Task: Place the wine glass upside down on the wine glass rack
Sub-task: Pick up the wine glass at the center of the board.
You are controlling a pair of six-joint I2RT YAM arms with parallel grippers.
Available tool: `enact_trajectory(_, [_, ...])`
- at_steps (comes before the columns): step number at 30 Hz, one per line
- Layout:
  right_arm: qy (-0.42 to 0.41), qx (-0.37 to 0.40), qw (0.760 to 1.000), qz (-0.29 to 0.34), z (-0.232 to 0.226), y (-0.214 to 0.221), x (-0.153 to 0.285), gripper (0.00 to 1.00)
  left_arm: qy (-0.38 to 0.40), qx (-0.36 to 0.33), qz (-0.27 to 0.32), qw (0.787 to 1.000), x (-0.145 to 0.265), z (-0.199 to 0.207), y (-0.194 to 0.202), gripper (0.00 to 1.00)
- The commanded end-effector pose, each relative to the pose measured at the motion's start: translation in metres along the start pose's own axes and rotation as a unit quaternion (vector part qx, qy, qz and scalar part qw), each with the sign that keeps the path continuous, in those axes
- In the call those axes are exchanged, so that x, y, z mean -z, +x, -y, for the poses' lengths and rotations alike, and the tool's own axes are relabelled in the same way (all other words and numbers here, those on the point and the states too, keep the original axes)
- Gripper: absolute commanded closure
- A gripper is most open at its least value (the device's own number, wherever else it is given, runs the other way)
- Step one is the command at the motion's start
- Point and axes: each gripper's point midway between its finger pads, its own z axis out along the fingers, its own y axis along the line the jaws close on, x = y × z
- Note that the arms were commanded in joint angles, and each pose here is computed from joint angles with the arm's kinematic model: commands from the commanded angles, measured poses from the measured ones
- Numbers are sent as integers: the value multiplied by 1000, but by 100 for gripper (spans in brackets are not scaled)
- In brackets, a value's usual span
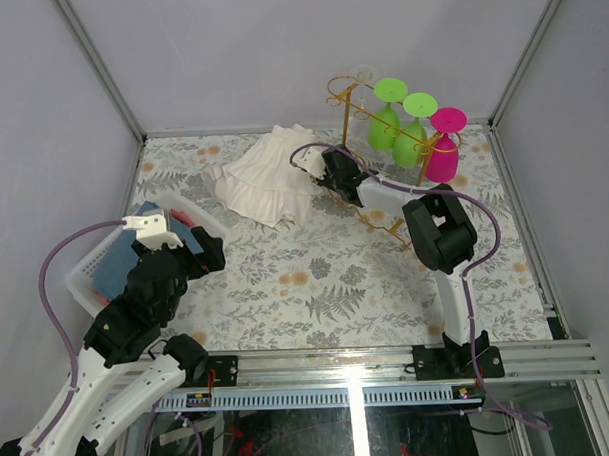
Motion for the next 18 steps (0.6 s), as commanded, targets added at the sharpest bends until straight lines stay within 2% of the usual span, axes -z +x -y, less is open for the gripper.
enact_trajectory(1, [28,15,999,-3,15,-4,-1,64,-4,7,12,1000,-1,-2,-3,0])
enact_trajectory(4, [26,17,1000,-7,15,1,-1,64,-4,6,10,1000,-2,-1,-3,0])
enact_trajectory(13, [17,12,1000,-6,11,5,-1,92,-5,7,12,1000,-1,-2,-4,0])
enact_trajectory(18, [19,3,1000,12,18,-2,13,100,-6,6,11,1000,-2,-2,-3,0])
